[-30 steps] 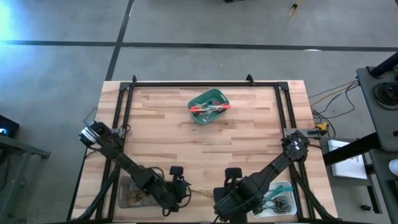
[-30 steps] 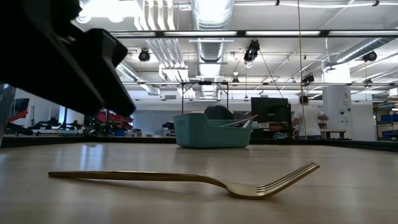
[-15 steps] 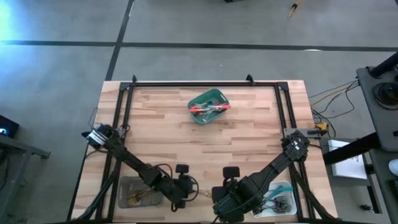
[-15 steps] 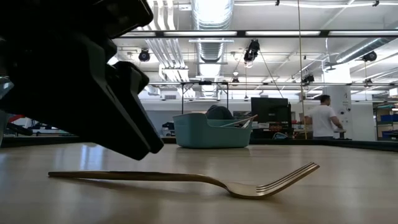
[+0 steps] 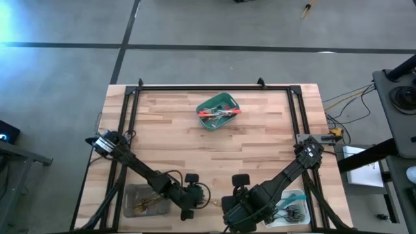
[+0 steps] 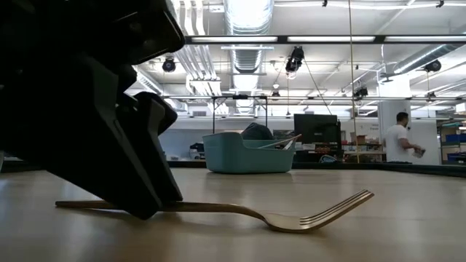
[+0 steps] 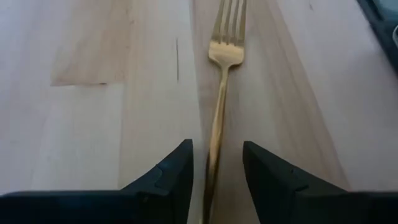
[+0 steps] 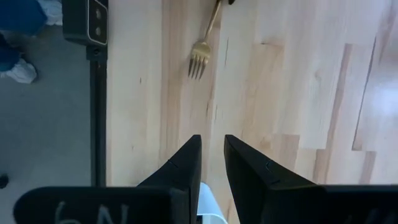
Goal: Sort silverware by color (type)
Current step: Put the gold fork into the black bin
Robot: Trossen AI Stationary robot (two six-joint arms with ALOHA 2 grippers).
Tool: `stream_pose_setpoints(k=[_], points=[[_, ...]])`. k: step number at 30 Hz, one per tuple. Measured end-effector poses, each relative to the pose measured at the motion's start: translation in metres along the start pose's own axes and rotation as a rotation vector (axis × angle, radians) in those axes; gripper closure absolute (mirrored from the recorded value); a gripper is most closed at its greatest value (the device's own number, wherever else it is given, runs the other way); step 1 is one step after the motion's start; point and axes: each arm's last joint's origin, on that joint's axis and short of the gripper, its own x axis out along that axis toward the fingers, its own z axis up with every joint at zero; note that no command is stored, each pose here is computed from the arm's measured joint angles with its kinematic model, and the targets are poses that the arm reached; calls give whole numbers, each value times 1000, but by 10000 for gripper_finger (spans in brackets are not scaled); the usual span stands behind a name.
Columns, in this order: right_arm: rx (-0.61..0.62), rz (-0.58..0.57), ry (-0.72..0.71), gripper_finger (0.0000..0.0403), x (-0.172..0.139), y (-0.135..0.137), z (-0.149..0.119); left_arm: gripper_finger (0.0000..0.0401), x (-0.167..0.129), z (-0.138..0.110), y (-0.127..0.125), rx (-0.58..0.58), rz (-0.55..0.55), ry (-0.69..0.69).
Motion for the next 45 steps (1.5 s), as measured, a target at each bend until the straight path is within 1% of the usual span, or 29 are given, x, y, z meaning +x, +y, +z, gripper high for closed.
stream_pose_setpoints(k=[3, 8, 13, 15, 17, 22, 23, 26, 30, 33, 35, 41, 45], points=[[-28, -15, -8, 342, 0, 0, 0, 280, 2, -1, -1, -15, -7, 2], [-63, -40, -20, 342, 0, -1, 1, 280, 8, -4, 0, -16, 31, -4], [-81, -42, -16, 342, 1, -1, 0, 285, 13, -8, 2, -44, 39, 17], [-85, -43, -13, 342, 2, -1, 0, 296, 16, -11, 3, -46, 27, 37], [-85, -44, -12, 342, 2, -1, 0, 316, 18, -13, 3, -69, 4, 59], [-85, -44, -11, 342, 3, -1, 0, 385, 20, -14, 3, -140, -17, 75], [-85, -44, -12, 342, 3, -1, 0, 391, 19, -14, 3, -150, -19, 74], [-84, -44, -13, 342, 3, -1, 0, 390, 17, -11, 2, -154, -29, 67], [-83, -43, -14, 342, 3, -1, 0, 396, 12, 2, -3, -152, -59, 52], [-82, -42, -16, 342, 3, -1, 1, 397, 10, 10, -7, -111, -71, 56], [-75, -41, -17, 342, 3, -1, 1, 397, 7, 15, -9, -81, -67, 90], [-32, -41, -18, 342, 3, -1, 1, 398, -2, 29, -14, 14, -9, 223], [-30, -41, -17, 342, 3, -1, 1, 399, -10, 42, -17, 91, 16, 266]])
